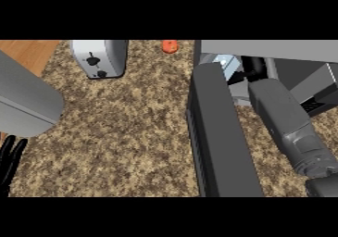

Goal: Pick up the milk, place it into the microwave and close the microwave

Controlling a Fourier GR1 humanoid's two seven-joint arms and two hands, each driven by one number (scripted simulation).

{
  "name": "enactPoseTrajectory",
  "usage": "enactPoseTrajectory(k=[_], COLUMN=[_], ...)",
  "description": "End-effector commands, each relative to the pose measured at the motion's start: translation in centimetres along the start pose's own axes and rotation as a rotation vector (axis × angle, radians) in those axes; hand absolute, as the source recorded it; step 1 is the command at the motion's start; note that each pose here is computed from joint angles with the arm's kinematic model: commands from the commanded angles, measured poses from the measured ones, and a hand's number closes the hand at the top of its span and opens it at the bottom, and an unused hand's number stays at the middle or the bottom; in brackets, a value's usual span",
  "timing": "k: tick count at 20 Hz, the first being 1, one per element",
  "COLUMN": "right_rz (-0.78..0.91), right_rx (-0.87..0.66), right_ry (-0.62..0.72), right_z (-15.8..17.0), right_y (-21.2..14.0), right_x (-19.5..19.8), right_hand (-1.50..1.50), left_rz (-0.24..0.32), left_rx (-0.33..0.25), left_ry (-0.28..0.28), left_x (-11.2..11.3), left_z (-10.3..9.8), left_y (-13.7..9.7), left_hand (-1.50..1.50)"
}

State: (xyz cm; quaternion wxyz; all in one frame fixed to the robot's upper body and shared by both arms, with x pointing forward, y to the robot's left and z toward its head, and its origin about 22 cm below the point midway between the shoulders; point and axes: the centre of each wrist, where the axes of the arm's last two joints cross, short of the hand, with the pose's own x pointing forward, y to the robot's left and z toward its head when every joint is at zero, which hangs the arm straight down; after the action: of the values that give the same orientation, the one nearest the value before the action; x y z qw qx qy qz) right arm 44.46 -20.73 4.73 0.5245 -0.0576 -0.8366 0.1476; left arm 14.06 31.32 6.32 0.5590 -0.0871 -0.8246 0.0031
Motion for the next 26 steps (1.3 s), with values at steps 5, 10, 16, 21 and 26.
enactPoseTrajectory(k=[5, 10, 16, 21, 26], right_rz=[0.090, 0.134, 0.427, 0.477, 0.425], right_rx=[-0.103, -0.295, -0.290, -0.331, -0.306], right_ry=[0.038, 0.092, 0.026, 0.020, 0.119], right_z=[-2.1, -2.6, -1.5, -1.9, -2.0], right_y=[0.1, -1.4, -0.4, -1.1, 0.1], right_x=[1.7, 2.1, 1.0, 1.4, 1.4], right_hand=[1.50, 1.50, -1.50, -1.50, -1.50], left_rz=[-0.009, -0.035, -0.089, -0.075, -0.077], left_rx=[-0.046, -0.050, -0.067, -0.100, -0.141], left_ry=[-0.023, -0.008, -0.010, -0.021, -0.014], left_x=[0.3, 0.3, 0.4, 0.1, -0.4], left_z=[-1.0, -1.8, -2.6, -3.4, -4.3], left_y=[-0.6, -0.2, -0.5, -1.3, -1.9], left_hand=[-1.50, -1.50, -1.50, -1.50, -1.50])
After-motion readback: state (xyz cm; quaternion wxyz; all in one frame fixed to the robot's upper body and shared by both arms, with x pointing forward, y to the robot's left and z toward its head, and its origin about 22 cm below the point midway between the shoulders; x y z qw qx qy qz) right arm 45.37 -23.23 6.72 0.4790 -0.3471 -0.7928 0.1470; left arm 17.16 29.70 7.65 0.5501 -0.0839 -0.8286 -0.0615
